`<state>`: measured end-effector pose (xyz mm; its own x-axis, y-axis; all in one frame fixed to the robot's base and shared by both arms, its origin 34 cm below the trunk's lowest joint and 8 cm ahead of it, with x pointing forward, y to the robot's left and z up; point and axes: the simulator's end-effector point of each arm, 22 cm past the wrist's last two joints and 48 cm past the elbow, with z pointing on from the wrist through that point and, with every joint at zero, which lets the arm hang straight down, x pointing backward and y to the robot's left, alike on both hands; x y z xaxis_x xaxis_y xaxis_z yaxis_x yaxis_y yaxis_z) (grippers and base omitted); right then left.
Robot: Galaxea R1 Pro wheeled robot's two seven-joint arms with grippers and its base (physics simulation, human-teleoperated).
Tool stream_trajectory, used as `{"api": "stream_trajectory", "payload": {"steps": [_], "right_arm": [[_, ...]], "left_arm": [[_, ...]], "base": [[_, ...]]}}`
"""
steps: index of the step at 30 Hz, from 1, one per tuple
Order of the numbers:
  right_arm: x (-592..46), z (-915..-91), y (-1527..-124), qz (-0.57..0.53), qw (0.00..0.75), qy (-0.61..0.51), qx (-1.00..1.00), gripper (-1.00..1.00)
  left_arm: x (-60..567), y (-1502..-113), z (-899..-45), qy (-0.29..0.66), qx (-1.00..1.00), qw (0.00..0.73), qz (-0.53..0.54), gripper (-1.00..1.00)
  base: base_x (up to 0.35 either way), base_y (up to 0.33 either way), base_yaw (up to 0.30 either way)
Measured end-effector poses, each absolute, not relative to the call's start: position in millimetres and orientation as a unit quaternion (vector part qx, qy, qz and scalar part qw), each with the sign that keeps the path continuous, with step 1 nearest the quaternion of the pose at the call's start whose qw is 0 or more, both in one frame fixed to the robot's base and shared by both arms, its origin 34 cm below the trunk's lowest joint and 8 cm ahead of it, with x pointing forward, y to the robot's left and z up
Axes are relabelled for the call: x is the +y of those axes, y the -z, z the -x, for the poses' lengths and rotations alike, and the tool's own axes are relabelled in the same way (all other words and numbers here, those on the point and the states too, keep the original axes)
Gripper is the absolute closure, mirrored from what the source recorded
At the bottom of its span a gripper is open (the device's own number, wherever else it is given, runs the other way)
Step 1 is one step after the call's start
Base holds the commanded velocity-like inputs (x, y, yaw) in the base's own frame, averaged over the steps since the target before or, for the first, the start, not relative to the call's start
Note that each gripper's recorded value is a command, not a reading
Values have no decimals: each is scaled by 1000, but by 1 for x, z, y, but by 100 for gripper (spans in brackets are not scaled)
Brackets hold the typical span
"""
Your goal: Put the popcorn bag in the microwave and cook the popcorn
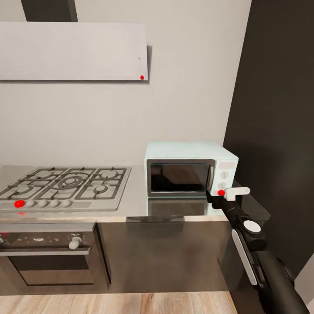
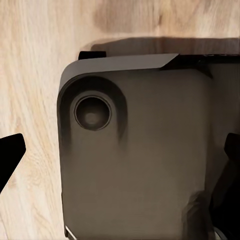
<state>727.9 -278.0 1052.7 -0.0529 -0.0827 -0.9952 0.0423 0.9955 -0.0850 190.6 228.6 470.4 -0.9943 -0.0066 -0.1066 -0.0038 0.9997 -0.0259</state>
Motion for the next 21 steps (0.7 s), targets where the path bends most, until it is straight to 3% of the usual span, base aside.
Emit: {"api": "stream_trajectory", "payload": {"steps": [21], "right_arm": [[-281, -731, -1044, 7, 671, 46, 740, -100]], "left_arm": [[229, -470, -191, 13, 998, 53, 3, -100]], "base": [[0, 0, 0]]}}
